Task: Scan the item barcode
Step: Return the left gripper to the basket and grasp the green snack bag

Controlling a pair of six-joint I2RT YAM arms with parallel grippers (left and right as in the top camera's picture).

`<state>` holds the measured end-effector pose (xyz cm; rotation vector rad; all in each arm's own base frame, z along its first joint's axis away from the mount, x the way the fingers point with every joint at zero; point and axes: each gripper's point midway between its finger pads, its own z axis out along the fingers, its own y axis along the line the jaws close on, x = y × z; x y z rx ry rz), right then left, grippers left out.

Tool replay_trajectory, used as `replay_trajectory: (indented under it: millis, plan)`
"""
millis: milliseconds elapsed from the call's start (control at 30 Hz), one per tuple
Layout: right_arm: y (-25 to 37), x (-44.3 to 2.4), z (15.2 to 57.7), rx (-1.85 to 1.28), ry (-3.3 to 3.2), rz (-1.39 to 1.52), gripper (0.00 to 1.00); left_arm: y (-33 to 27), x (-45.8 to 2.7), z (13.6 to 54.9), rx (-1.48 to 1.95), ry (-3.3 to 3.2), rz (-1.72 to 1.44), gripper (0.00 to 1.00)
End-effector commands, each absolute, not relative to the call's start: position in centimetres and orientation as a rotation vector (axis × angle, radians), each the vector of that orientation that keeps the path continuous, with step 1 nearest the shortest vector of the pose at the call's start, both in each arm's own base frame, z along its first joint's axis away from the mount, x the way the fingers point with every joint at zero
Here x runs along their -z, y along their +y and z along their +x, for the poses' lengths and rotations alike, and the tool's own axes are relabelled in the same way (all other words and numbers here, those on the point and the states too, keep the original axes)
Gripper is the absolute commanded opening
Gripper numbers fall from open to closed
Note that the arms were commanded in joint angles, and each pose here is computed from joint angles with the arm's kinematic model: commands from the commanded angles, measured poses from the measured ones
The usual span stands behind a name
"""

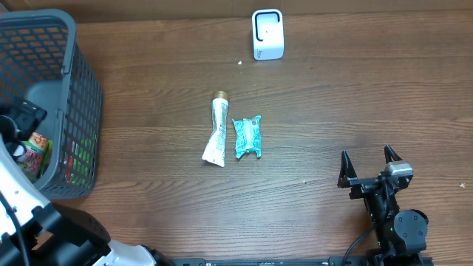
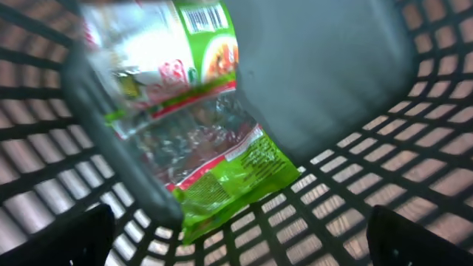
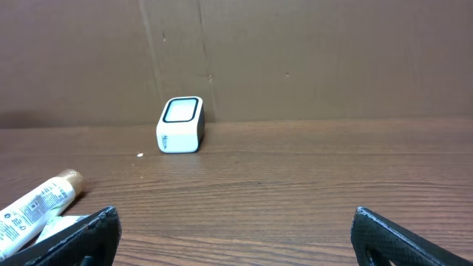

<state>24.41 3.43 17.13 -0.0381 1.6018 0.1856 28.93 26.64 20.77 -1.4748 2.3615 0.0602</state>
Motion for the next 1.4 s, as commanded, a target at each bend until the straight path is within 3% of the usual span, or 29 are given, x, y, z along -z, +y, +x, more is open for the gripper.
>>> replay_trajectory:
  millis: [0,667,1000,1100,1200,1367]
  plan:
    - [3.3,-17.0,24.4,-0.174,1.594,-0.032,1.0,25.9,-17.9,29.0,0.008,2.377,-1.507,1.0]
    - [3.3,-17.0,24.4,-0.174,1.594,-0.032,1.0,27.6,-5.2,25.0,-0.284,2.315,-1.734,1.0]
    - [3.3,-17.0,24.4,-0.174,1.594,-0.032,1.0,27.2,1.8,24.5,-0.274,2.448,-1.81,0.98]
    - [3.3,-17.0,24.4,-0.174,1.594,-0.032,1.0,26.6,3.6,23.9,-0.269,2.499,-1.834,0.79]
    - [3.3,-17.0,24.4,-0.174,1.594,-0.032,1.0,26.4,4.0,23.7,-0.266,2.513,-1.839,0.49]
    - [3.3,-17.0,24.4,-0.174,1.594,-0.032,1.0,26.3,3.5,24.4,-0.217,2.551,-1.789,0.21]
